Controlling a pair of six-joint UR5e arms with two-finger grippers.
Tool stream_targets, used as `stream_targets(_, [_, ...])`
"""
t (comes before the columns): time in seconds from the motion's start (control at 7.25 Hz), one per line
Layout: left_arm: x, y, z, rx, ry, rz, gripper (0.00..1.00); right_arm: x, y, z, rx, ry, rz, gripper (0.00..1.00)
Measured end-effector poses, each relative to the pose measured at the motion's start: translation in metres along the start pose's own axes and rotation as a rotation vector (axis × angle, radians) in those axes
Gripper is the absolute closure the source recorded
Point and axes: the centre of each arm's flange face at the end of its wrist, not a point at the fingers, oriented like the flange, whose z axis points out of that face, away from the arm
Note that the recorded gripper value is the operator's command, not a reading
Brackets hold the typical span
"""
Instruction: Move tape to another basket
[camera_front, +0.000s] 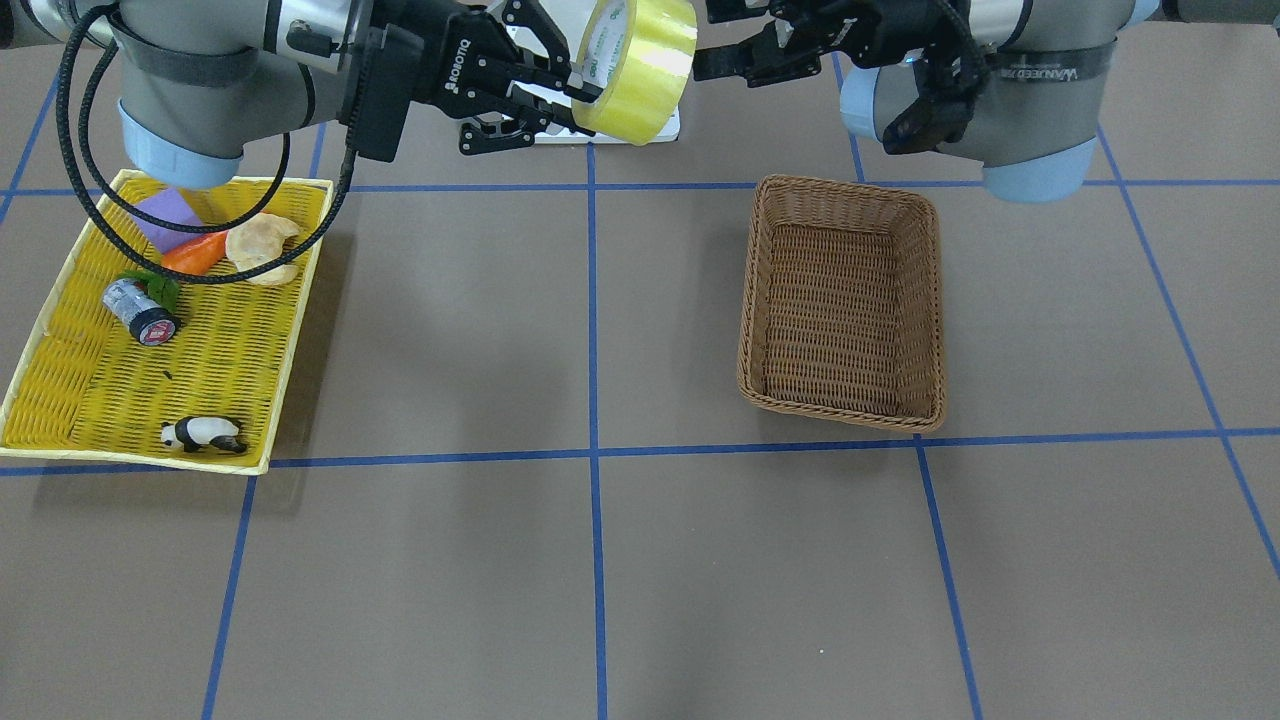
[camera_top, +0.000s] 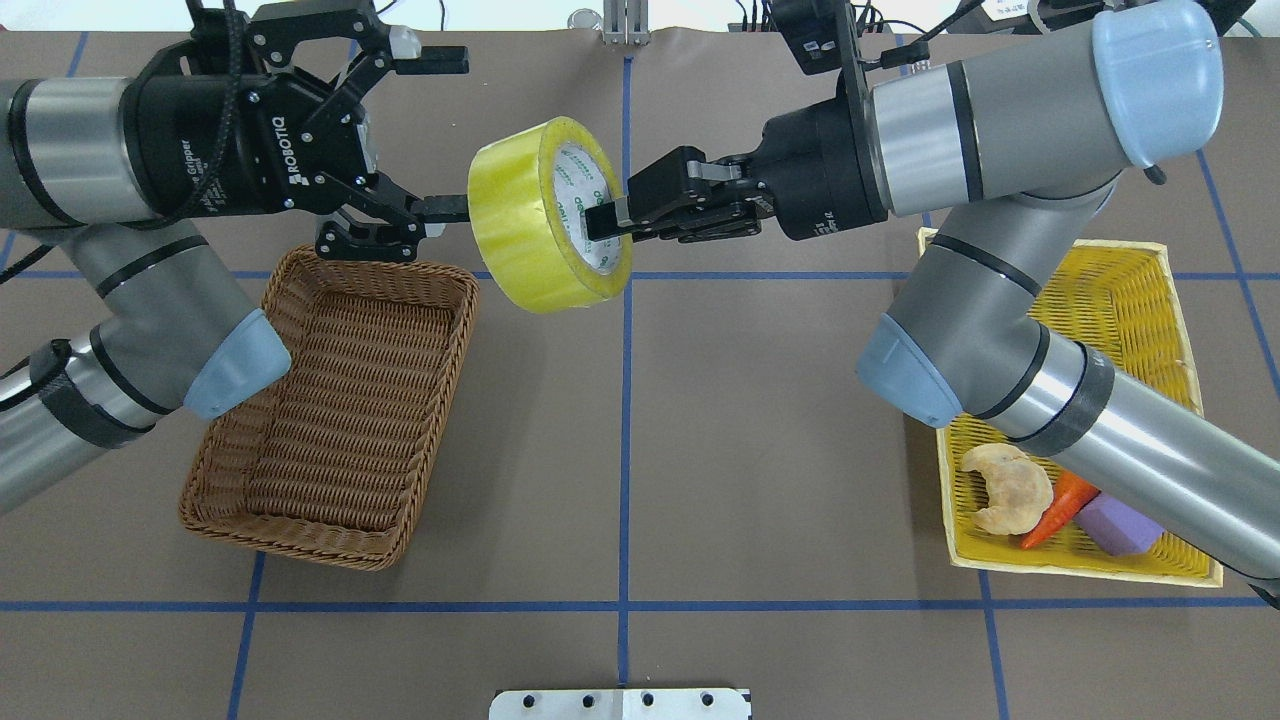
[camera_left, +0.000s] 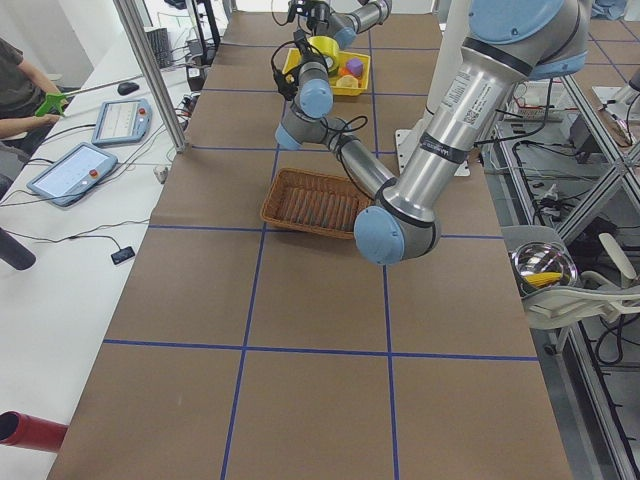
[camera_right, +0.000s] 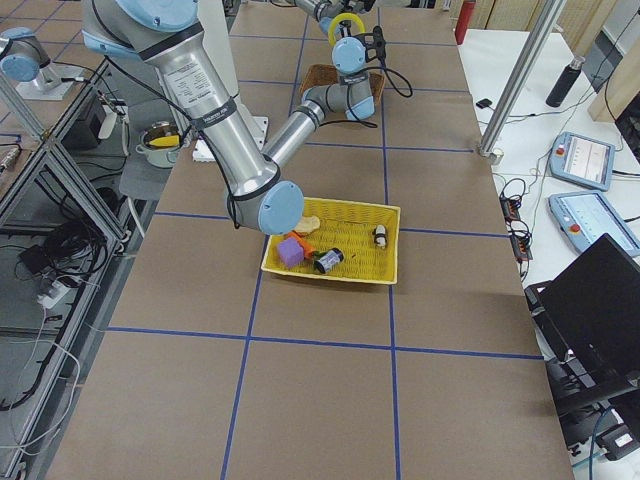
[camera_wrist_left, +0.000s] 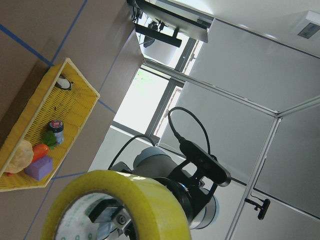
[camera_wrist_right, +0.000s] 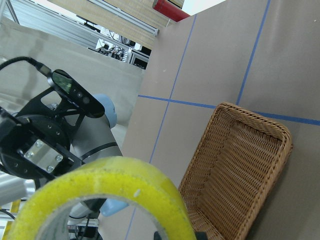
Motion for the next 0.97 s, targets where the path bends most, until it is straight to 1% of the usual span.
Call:
stream_targets(0.14, [0.0,0.002,-0.003,-0.011,0.013,0.001,0.01,0.001,0.003,0.002,0.028,-0.045,0.029,1.0])
stream_targets(0.28, [0.001,0.003,-0.004,-0.014,0.032,0.003,0.01,0.005,0.009,0.008,0.043,-0.082,0.055,1.0])
stream_targets(0.55, [0.004,0.004,-0.004,-0.011,0.072,0.003,0.01,0.007,0.019,0.018,0.05,-0.119,0.089,1.0])
stream_targets(0.97, [0.004,0.006,-0.005,-0.024,0.087,0.011,0.02,0.007,0.021,0.019,0.056,-0.181,0.17,1.0])
